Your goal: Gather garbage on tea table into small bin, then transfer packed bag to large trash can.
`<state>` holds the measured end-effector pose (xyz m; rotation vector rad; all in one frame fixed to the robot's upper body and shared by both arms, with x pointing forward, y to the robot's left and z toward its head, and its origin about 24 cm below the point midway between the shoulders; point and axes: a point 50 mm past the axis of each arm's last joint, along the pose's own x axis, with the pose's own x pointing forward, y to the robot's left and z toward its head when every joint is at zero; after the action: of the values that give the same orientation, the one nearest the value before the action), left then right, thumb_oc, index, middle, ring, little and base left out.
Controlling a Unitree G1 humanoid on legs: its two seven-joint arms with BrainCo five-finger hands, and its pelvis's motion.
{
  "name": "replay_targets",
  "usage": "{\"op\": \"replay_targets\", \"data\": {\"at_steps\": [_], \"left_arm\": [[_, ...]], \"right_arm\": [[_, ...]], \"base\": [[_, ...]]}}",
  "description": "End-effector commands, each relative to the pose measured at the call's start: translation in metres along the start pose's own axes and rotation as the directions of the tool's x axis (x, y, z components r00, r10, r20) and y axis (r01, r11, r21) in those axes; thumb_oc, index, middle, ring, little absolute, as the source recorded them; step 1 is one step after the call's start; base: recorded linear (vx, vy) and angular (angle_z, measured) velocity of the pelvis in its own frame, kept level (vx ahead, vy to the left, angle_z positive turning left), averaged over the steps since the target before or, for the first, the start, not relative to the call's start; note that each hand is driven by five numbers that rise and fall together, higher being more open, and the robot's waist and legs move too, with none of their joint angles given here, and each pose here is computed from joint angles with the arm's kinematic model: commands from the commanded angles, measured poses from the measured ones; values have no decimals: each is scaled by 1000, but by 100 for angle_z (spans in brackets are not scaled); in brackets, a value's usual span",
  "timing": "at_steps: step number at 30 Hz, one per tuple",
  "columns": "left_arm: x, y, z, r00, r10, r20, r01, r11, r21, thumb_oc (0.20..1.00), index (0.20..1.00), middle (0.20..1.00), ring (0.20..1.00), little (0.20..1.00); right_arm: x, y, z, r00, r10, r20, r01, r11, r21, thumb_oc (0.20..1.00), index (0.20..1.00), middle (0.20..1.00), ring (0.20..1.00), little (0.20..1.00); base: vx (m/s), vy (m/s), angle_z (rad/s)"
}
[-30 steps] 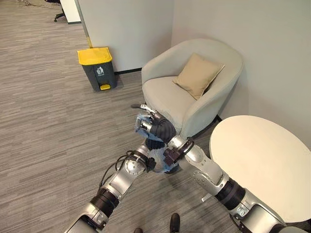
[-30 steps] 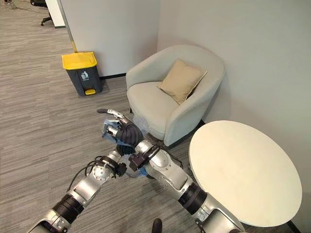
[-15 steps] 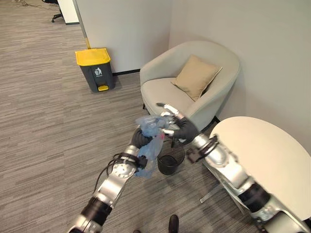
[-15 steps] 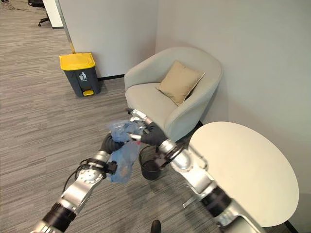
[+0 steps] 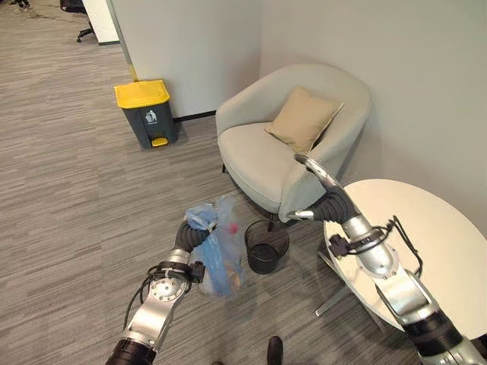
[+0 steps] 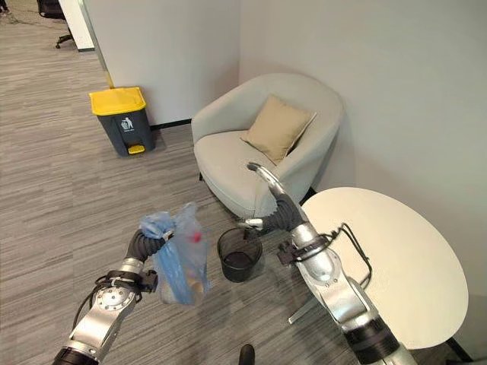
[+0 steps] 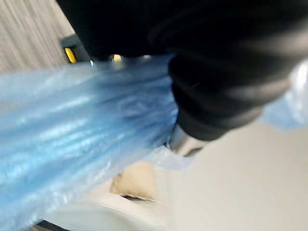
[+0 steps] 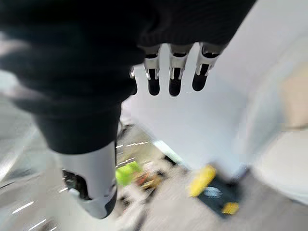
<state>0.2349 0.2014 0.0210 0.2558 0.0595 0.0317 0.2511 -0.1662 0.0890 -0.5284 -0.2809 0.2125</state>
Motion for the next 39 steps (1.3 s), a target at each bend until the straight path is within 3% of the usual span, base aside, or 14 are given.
{"op": "replay_targets", "data": {"at_steps": [1, 3, 6, 15, 20, 26, 39], "left_arm": [[14, 13, 21, 993, 3, 115, 0, 1000, -28, 200, 200, 200, 200, 200], [4, 26, 5, 999, 13, 45, -12, 1000, -11, 200, 200, 200, 200, 200], [-8, 39, -15, 999, 18, -42, -17, 1000, 23, 200, 200, 200, 200, 200], [-53, 63, -75, 940, 94, -327, -79, 995, 59, 200, 200, 200, 200, 200], [-70, 71, -90, 902, 164, -399, -164, 986, 35, 200, 200, 200, 200, 200], [-54, 71, -87, 902, 212, -376, -223, 975, 14, 200, 200, 200, 200, 200], [-36, 67, -76, 929, 170, -329, -159, 985, 59, 200, 200, 200, 200, 200]], "right_arm": [[8, -9, 4, 998, -51, 25, 49, 995, 87, 1000, 1000, 1000, 1000, 1000], [-18, -6, -38, 982, -29, -185, 51, 992, 112, 1000, 1000, 1000, 1000, 1000], [-44, -5, -69, 937, -5, -348, 46, 993, 110, 1000, 1000, 1000, 1000, 1000], [-103, 3, -126, 764, 44, -644, 12, 997, 82, 1000, 1000, 1000, 1000, 1000], [-108, 1, -133, 736, 11, -677, 68, 994, 91, 1000, 1000, 1000, 1000, 1000], [-102, -5, -137, 727, -56, -684, 139, 988, 68, 1000, 1000, 1000, 1000, 1000], [-92, 10, -139, 717, -31, -697, 114, 991, 72, 1000, 1000, 1000, 1000, 1000]], "base": [[0, 0, 0], [0, 0, 0], [0, 0, 0], [-9, -12, 2], [-58, -36, 13], [-105, -32, 38], [74, 137, 57]]}}
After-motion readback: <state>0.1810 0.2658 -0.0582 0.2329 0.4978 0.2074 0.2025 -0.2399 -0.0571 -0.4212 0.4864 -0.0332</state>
